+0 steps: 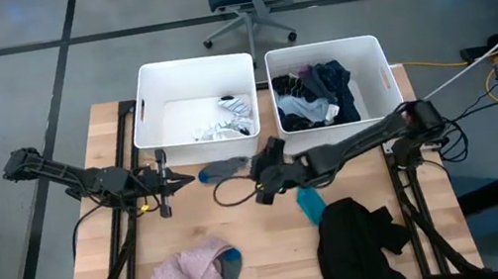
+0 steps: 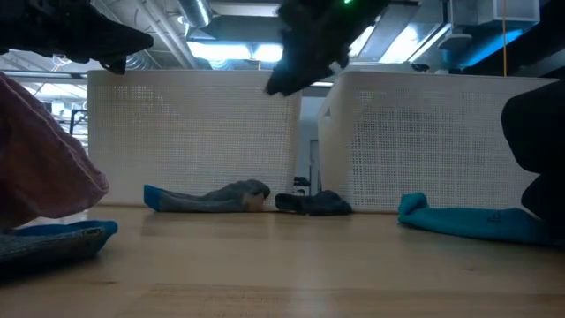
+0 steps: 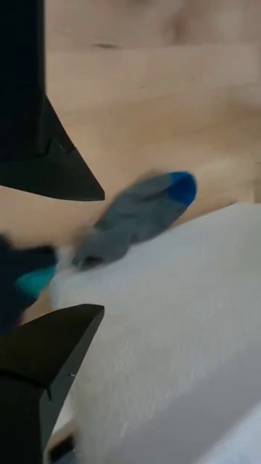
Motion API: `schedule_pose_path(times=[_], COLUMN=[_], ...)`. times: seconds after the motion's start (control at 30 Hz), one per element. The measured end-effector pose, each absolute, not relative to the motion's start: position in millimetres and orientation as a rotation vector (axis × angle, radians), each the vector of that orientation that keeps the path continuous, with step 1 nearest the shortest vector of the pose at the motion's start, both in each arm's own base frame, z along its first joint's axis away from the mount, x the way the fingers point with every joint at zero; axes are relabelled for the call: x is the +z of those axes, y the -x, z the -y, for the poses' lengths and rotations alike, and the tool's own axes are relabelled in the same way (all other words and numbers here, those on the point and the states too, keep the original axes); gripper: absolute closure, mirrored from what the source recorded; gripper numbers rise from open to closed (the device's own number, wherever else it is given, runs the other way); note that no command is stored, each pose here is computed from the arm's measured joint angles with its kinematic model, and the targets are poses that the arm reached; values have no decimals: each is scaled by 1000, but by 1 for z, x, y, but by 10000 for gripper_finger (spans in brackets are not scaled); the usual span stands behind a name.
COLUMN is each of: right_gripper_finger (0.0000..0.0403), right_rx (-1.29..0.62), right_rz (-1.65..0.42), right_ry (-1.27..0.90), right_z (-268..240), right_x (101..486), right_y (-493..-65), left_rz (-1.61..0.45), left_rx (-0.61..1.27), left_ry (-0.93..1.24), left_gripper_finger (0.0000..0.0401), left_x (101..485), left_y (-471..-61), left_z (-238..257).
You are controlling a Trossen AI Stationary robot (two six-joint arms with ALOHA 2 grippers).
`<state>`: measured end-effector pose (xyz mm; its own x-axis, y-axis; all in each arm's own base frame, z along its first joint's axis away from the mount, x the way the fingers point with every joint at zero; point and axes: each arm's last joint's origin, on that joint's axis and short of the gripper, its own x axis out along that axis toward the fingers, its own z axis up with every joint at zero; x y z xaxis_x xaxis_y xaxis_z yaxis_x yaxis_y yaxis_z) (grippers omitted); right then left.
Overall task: Sort clothes
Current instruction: Put the gray sock into the right white bin
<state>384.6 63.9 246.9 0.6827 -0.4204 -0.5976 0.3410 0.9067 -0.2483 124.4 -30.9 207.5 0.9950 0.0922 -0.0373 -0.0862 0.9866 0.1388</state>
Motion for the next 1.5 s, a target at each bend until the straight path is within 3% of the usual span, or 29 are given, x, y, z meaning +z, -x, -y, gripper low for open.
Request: schedule_pose_path(times=[0.63,1.13,1.27,1.5], right_gripper_finger=[157,159,186,301], right_rx=[-595,-625,-616,-574], right_rz=[-671,-728,-712,-720], right_ry=[122,74,62,45], right_z=[-42,-34,-34,-35], right_x=[148,106,103,103], right_y=[-436,-441,-443,-444], left_rz=[-44,-46,-45,-45], left_rx=[91,91,91,90], left_ry=[-136,-148,-147,-147], left_gripper_finger=[400,400,400,400], left_x=[207,207,207,207], left_y=[-124,-124,-124,-124], left_z=[31,31,31,31])
